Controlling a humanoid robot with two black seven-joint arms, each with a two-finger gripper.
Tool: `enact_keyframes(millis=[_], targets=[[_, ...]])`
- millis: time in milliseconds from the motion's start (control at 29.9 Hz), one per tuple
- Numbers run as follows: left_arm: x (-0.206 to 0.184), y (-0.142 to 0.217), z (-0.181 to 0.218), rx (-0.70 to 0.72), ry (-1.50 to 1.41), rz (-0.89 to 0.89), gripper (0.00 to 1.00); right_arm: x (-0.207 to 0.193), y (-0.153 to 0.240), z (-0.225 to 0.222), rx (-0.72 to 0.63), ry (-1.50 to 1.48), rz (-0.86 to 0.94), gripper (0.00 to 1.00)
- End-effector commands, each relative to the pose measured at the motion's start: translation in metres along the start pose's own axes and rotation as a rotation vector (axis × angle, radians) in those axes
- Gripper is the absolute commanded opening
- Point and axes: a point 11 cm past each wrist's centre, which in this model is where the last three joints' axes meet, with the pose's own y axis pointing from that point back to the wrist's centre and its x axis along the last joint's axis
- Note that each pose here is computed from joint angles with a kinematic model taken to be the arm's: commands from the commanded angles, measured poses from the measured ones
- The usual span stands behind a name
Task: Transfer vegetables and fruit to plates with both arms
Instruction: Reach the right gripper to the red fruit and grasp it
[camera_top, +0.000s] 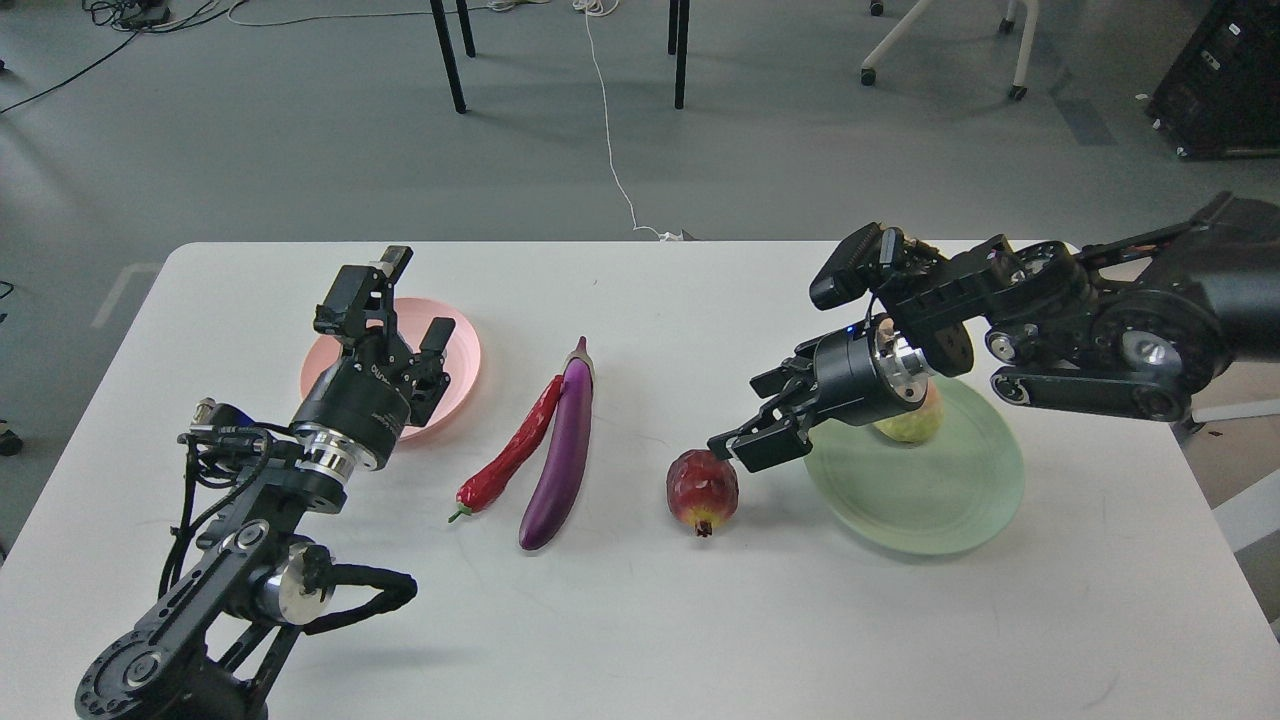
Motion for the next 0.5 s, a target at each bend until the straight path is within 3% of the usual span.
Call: enact_keyframes(millis=[0,334,401,468], targets=[[0.0,0.0,0.0,0.0,0.001,0.001,0.98,-0.004,-0.018,-0.004,0.017,0.003,-0.016,0.97],[0.002,0.002,-0.001,0.004,-0.001,0.007,0.98,-0.019,-0.058,-0.008,0.029,0.019,-0.046,0.94],[0.003,0.002,-0.001,0.003,-0.001,0.008,0.98,-0.022,-0.059,-0.008,0.028,0.023,-0.056,0.91],[0.003,0.002,-0.001,0.003,-0.001,0.008,0.98,-0.027,-0.058,-0.006,0.021,0.024,-0.074,0.82]])
